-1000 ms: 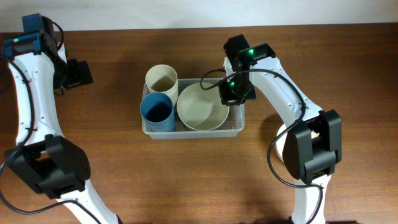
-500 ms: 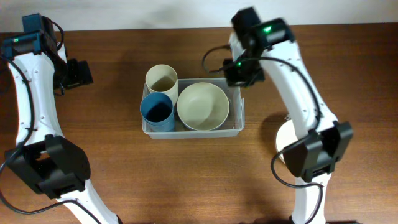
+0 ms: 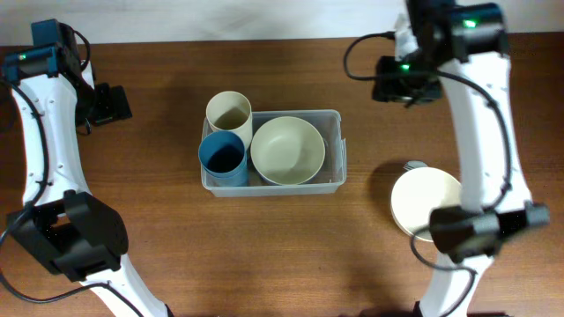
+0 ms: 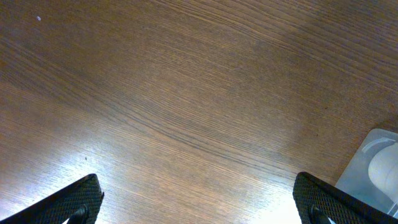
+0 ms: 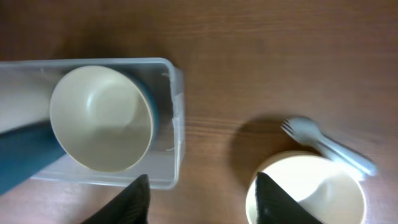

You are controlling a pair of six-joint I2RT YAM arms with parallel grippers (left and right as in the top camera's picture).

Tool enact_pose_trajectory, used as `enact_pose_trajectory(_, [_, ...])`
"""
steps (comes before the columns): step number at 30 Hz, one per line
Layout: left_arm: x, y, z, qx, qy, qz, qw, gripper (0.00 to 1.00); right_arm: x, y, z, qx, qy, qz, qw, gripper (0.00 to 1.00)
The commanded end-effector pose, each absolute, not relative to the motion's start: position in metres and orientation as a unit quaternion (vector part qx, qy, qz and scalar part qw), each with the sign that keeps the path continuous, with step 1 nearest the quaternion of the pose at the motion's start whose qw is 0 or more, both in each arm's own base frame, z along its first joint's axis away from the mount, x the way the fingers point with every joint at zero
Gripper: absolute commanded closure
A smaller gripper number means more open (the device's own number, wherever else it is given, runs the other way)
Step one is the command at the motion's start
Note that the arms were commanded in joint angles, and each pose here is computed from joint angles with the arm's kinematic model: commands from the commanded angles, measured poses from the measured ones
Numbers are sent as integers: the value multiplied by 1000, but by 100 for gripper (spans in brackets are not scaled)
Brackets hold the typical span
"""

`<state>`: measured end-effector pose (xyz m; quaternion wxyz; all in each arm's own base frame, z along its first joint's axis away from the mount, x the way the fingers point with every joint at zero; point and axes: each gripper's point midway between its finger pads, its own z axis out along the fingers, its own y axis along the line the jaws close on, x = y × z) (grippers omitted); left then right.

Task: Pack container
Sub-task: 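Open the right gripper and raise it away from the bin, then move the right gripper to the last cream bowl and grasp its rim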

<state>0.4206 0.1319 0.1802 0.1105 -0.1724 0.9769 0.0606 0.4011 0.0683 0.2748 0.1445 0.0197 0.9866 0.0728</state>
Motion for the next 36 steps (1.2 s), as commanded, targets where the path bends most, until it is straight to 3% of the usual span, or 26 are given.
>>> enact_pose_trajectory(1, [423, 132, 186, -178, 975, 56, 120, 0, 359, 26, 316, 54, 979, 30, 192, 46])
enact_pose_trajectory(9, [423, 132, 186, -178, 975, 56, 120, 0, 283, -40, 263, 168, 982, 14, 87, 45])
enact_pose_trajectory(21, [423, 132, 186, -178, 975, 56, 120, 0, 256, -43, 114, 295, 953, 69, 2, 45])
enact_pose_trajectory(36, [423, 132, 186, -178, 975, 56, 120, 0, 231, -108, 99, 431, 902, -19, 3, 46])
